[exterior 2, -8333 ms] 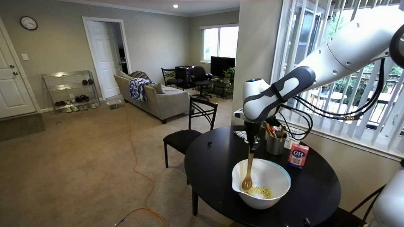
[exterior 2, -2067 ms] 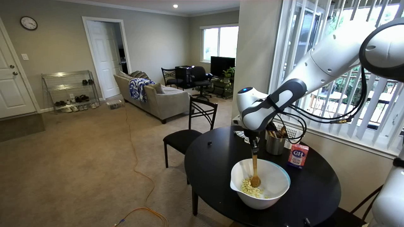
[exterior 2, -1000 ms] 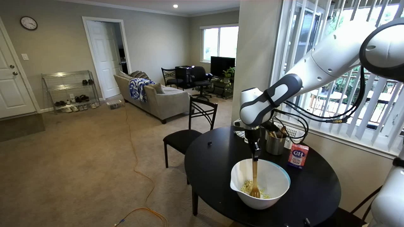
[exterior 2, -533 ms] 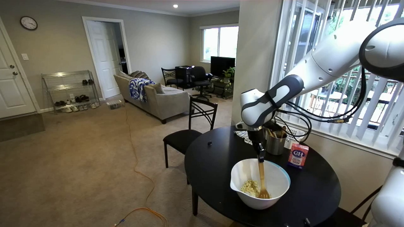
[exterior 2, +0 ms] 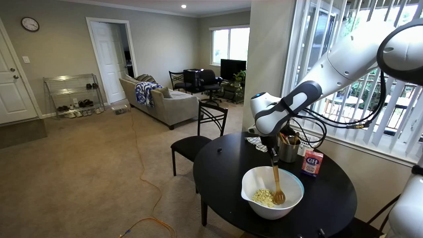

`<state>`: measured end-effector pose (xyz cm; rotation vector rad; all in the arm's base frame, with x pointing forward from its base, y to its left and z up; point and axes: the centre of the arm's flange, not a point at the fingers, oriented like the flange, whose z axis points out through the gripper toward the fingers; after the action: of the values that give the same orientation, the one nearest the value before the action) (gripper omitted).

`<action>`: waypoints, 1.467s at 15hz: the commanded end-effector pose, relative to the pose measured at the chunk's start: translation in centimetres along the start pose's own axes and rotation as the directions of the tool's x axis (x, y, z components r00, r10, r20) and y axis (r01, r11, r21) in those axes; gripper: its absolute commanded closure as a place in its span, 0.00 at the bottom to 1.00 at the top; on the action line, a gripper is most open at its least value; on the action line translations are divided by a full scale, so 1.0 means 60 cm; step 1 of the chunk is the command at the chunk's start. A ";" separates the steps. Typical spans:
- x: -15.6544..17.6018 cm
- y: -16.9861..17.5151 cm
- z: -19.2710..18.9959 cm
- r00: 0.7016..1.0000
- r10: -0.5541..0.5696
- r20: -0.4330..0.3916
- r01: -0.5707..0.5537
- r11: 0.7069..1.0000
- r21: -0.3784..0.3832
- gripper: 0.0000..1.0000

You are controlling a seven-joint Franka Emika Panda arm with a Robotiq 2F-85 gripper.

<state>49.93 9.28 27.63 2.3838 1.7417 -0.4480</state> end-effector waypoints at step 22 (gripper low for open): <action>0.010 -0.010 -0.024 0.982 -0.018 -0.188 0.027 0.999 0.047 0.97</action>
<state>50.81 10.76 28.49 2.5516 1.7862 -0.2152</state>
